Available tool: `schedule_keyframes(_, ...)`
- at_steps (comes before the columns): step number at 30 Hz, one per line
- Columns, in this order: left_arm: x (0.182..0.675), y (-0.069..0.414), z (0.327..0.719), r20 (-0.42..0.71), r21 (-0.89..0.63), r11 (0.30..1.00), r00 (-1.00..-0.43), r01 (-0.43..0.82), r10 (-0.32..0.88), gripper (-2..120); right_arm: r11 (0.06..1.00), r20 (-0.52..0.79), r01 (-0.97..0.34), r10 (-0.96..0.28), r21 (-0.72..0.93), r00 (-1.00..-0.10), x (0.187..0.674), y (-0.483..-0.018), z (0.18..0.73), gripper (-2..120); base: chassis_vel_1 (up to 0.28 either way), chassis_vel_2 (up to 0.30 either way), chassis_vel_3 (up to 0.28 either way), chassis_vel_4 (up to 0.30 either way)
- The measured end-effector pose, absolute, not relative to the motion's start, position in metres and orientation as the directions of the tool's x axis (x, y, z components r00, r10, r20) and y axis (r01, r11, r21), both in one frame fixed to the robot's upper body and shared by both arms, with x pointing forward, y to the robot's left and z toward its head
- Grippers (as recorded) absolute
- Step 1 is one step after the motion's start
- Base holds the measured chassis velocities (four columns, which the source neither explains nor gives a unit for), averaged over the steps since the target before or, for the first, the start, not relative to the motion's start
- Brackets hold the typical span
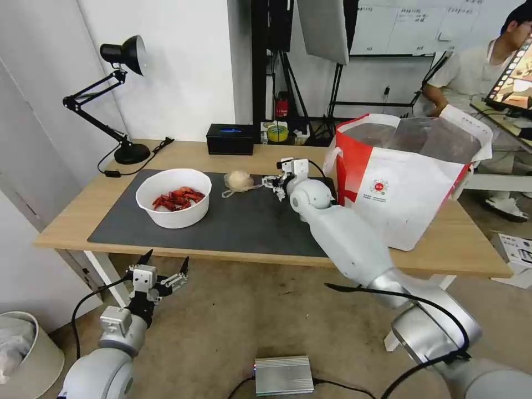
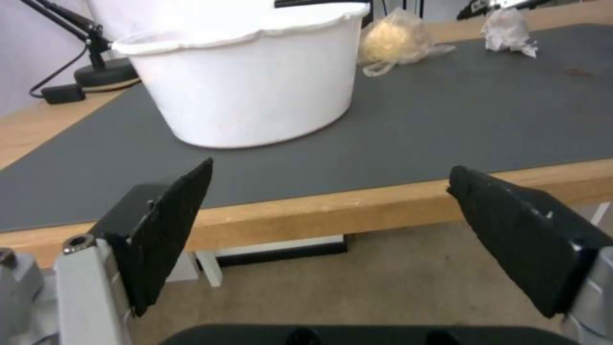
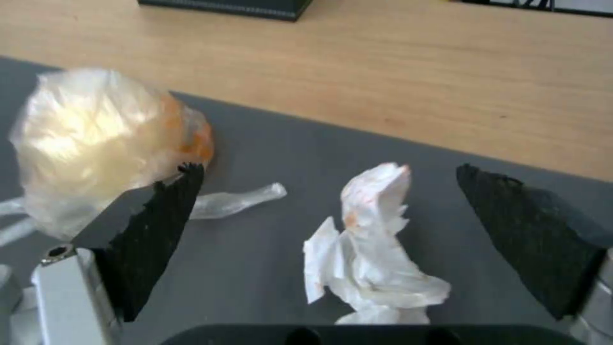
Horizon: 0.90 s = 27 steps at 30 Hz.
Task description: Pick up the trash from the table and place it into the takeout bag.
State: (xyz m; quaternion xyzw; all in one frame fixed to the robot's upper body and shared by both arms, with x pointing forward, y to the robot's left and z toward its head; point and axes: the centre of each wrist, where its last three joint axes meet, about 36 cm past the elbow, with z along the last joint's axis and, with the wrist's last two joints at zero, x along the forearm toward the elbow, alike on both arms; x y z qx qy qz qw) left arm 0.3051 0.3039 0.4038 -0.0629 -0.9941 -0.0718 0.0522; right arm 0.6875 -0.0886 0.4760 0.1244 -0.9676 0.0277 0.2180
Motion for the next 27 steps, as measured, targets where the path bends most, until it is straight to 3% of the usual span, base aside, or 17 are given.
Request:
schedule_keyframes(22, 0.307, 0.303, 0.399, 0.104, 0.128, 0.983, -0.987, 0.133, 0.12, 100, 0.971, 0.476, -0.239, -0.203, -0.015, -0.856, 0.694, -0.078, 0.453, 100, 0.0, 0.0, 0.0, 0.0)
schedule_keyframes(25, 0.305, 0.303, 0.398, 0.1, 0.125, 0.983, -0.988, 0.132, 0.12, 100, 0.971, 0.479, -0.238, -0.203, -0.014, -0.854, 0.693, -0.078, 0.451, 94, 0.0, 0.0, 0.0, 0.0)
schedule_keyframes(27, 0.303, 0.303, 0.398, 0.09, 0.121, 0.984, -0.989, 0.132, 0.121, 100, 0.971, 0.479, -0.24, -0.205, -0.011, -0.853, 0.69, -0.079, 0.449, 84, 0.0, 0.0, 0.0, 0.0)
